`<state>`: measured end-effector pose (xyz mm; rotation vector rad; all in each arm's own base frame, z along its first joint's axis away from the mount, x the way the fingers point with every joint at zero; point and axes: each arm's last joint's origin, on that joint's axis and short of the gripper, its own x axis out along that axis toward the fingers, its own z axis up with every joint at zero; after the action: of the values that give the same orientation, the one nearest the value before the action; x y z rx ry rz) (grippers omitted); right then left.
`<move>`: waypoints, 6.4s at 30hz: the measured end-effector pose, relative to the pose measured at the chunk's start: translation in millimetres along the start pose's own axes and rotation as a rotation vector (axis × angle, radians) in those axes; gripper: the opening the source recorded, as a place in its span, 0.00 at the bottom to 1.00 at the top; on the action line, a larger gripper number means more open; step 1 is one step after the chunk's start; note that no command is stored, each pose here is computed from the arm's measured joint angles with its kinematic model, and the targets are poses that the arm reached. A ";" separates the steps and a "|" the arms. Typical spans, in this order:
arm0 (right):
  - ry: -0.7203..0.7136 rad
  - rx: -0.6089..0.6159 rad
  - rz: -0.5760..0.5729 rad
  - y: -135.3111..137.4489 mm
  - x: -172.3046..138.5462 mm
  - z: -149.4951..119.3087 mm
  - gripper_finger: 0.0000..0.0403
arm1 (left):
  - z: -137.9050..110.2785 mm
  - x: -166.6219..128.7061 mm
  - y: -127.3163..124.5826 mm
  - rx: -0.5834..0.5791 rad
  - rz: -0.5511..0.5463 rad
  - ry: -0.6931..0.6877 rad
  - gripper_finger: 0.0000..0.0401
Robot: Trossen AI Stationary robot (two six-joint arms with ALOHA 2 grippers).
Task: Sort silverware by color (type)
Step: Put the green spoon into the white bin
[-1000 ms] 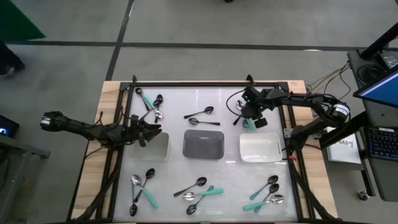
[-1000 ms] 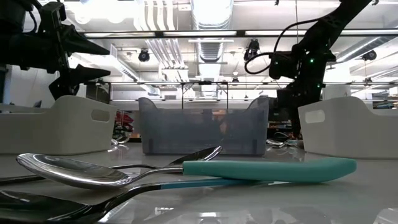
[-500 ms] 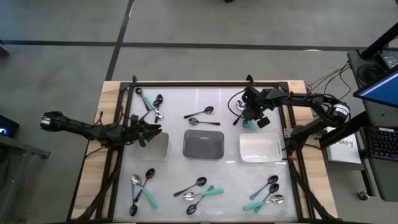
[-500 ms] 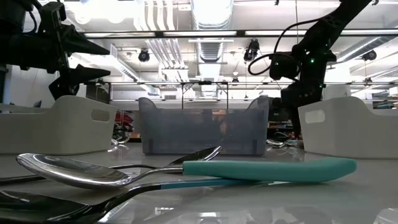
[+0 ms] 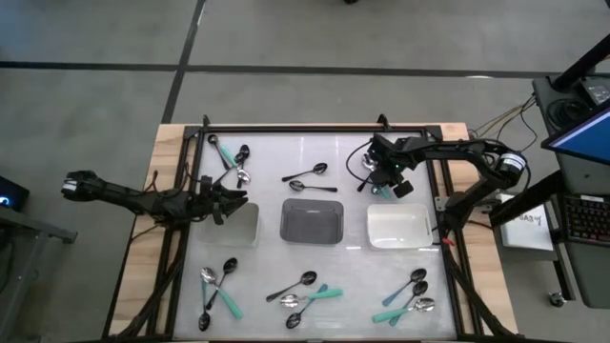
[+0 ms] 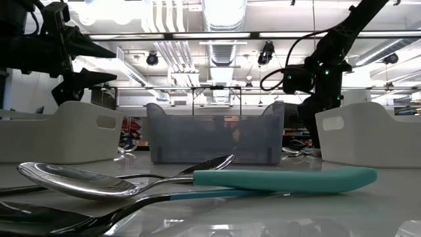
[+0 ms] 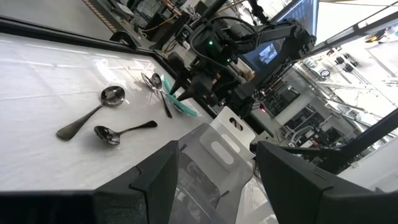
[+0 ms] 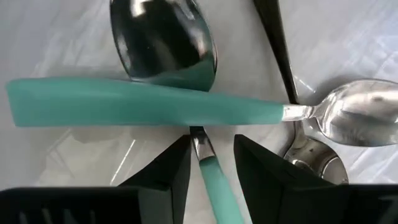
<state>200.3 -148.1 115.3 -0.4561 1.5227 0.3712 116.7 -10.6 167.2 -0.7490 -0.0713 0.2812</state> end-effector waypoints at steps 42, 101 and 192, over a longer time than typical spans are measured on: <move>-0.198 0.397 -0.254 27.4 -86.6 -5.0 0.06 | -0.2 0.1 0.1 0.001 0.001 0.001 0.49; 0.071 0.564 0.037 162.9 -128.1 94.4 0.06 | -0.5 0.3 0.2 0.003 0.003 0.004 0.49; 0.058 1.400 -0.025 -91.5 -15.5 2.8 0.25 | -0.8 0.6 0.4 0.004 0.006 0.006 0.49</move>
<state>248.5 -224.8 135.7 0.6236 1.4651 -0.7405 117.3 -10.7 166.3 -0.7459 -0.0631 0.2845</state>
